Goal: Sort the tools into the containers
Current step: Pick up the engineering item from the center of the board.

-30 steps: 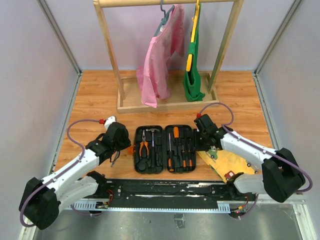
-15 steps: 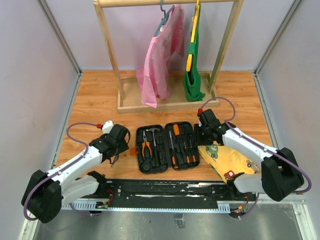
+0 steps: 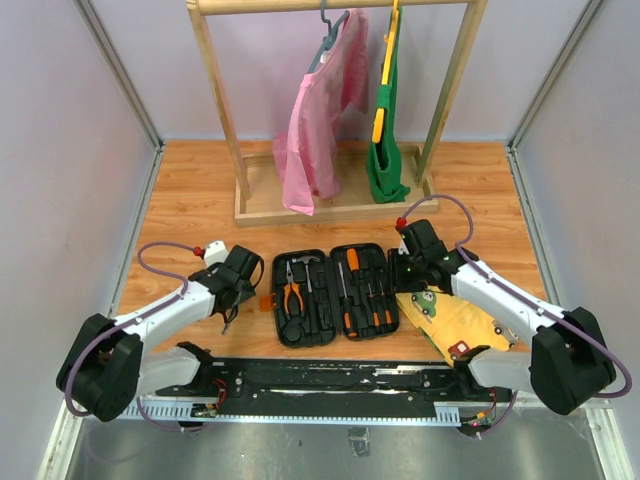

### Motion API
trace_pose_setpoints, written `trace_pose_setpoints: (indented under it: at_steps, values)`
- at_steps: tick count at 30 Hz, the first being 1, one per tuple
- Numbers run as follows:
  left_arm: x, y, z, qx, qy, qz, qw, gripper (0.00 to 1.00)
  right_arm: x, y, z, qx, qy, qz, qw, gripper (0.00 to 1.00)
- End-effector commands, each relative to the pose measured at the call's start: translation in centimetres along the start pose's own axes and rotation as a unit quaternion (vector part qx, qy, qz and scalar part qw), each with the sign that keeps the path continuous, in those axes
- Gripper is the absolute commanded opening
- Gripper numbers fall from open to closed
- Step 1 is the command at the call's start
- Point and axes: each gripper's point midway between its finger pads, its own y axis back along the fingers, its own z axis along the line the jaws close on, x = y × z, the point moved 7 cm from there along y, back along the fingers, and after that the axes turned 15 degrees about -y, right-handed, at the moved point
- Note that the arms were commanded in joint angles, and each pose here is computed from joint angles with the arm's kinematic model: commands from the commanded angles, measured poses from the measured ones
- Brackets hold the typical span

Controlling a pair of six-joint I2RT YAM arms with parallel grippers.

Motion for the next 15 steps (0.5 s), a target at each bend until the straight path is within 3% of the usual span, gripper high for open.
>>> trace_pose_setpoints:
  at_steps: [1,6,15]
  values:
    - [-0.1,-0.5,-0.3,0.019,0.01,0.0,1.0,0.54,0.3,0.4,-0.2,-0.013,-0.002,0.004,1.0,0.35]
    - [0.8,-0.4,-0.8,0.058,0.017,0.016,0.998,0.3,0.1,0.5,0.0,-0.016,-0.004,0.001,1.0,0.35]
    - [0.1,-0.5,-1.2,0.059,0.021,0.005,0.998,0.12,0.3,0.5,-0.1,-0.019,-0.009,0.004,1.0,0.36]
